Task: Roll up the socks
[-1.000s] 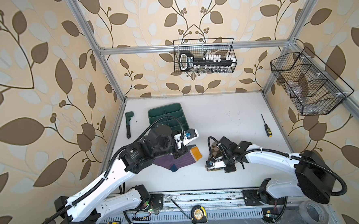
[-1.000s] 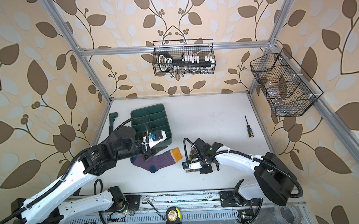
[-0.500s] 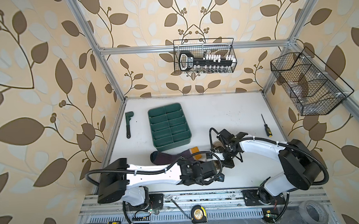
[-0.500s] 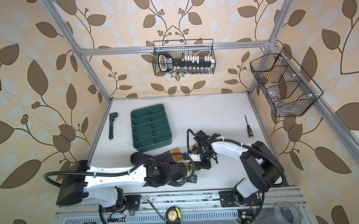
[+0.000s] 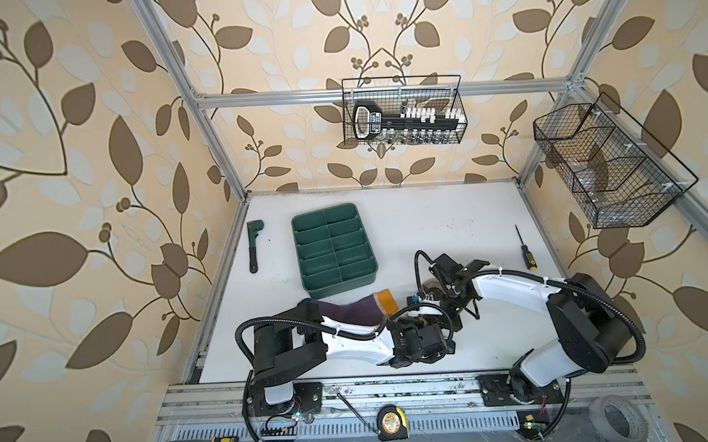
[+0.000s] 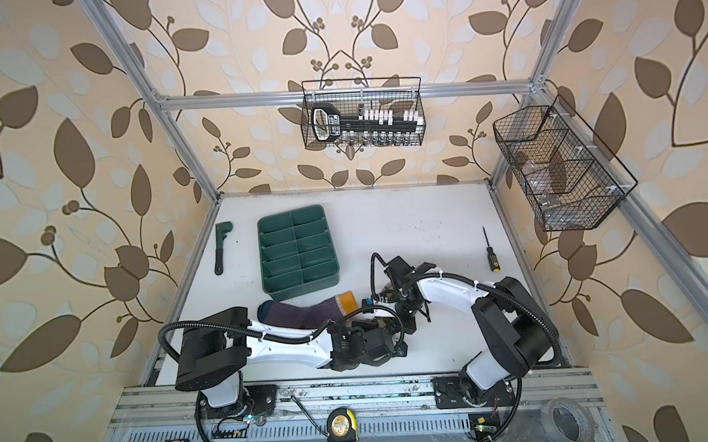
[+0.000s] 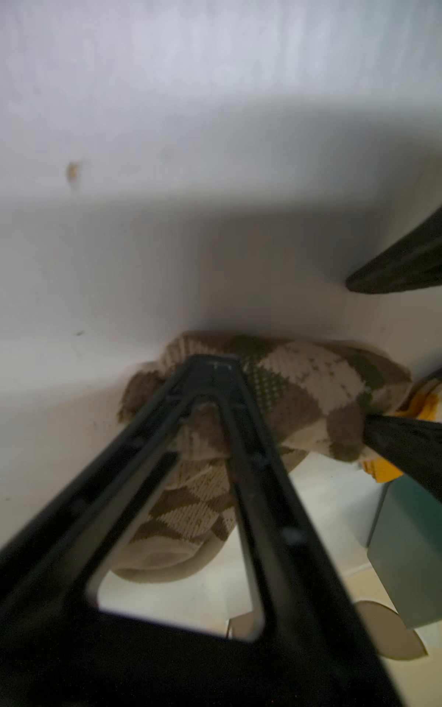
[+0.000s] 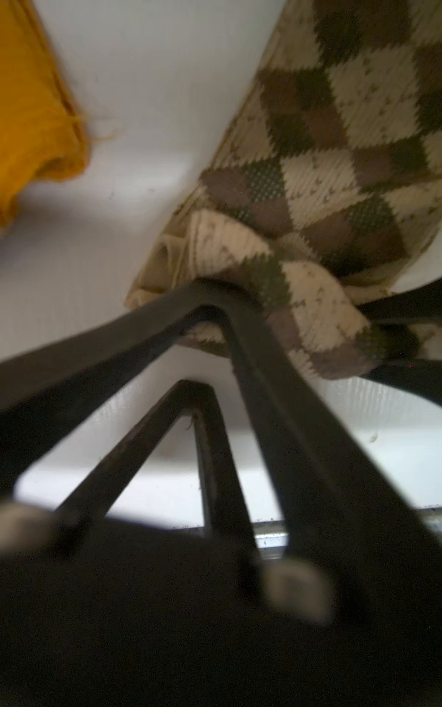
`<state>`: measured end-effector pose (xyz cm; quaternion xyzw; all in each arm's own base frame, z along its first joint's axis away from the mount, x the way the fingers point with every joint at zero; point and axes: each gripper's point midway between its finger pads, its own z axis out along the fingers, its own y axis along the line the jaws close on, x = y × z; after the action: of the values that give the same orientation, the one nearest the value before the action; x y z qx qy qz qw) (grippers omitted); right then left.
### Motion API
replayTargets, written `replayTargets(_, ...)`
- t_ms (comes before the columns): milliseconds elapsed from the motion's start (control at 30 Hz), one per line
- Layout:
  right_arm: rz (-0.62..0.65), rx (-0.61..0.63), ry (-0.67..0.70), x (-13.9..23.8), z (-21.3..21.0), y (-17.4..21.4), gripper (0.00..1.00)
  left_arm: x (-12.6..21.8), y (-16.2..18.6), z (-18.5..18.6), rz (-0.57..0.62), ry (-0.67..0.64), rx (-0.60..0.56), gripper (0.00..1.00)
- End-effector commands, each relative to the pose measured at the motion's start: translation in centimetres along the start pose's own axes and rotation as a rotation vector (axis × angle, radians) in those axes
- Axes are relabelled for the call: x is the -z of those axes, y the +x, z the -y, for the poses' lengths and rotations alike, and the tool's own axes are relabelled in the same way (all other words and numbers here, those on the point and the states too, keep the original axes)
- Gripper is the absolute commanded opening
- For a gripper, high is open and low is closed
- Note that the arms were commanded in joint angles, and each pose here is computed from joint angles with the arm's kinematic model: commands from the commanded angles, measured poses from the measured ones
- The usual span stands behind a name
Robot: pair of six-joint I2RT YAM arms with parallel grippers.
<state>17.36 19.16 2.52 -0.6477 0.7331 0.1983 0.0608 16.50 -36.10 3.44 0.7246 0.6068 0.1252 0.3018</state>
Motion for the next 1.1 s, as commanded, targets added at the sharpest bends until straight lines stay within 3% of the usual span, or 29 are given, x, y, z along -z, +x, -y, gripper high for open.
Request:
replayTargets(0,-0.042,-0.022,-0.056,-1.6,-0.9,1.6,0.0,-0.1,-1.9,-3.1,0.073,-0.16,0.068,0.5)
replayTargets(167,-0.041,-0.045,-0.113,-2.0,-1.2,1.4,0.0,-0.5,-1.8,-3.8,0.073,-0.233,0.045,0.5)
replayTargets(333,-0.039,-0.065,-0.13,-2.2,-1.1,1.4,0.0,-2.0,-1.8,-2.5,0.063,-0.189,-0.005,0.47)
replayTargets(433,-0.025,-0.072,-0.125,-2.0,-0.9,1.3,0.0,-3.1,-1.3,-1.4,0.041,-0.124,0.0,0.37)
replayTargets(533,0.002,-0.063,-0.102,-1.5,-0.5,0.8,0.0,-3.7,-0.6,-0.3,0.018,-0.038,0.017,0.19)
replayTargets(633,0.058,-0.087,-0.05,-0.4,0.4,-0.2,0.13,-3.5,0.0,0.8,-0.009,0.08,0.028,0.07)
replayTargets(767,0.127,-0.123,0.079,1.7,2.5,-0.9,0.39,-2.5,0.7,1.9,-0.048,0.259,0.068,0.04)
replayTargets(800,0.147,-0.127,0.105,2.2,2.7,-1.0,0.51,-2.2,0.9,2.1,-0.06,0.297,0.077,0.04)
replayTargets(933,0.264,-0.163,0.241,4.9,4.5,-1.6,0.54,-1.4,1.2,2.9,-0.1,0.4,0.092,0.03)
replayTargets(1067,0.427,-0.413,0.498,10.3,10.0,-0.2,0.55,-1.0,0.9,3.9,-0.145,0.494,0.111,0.03)
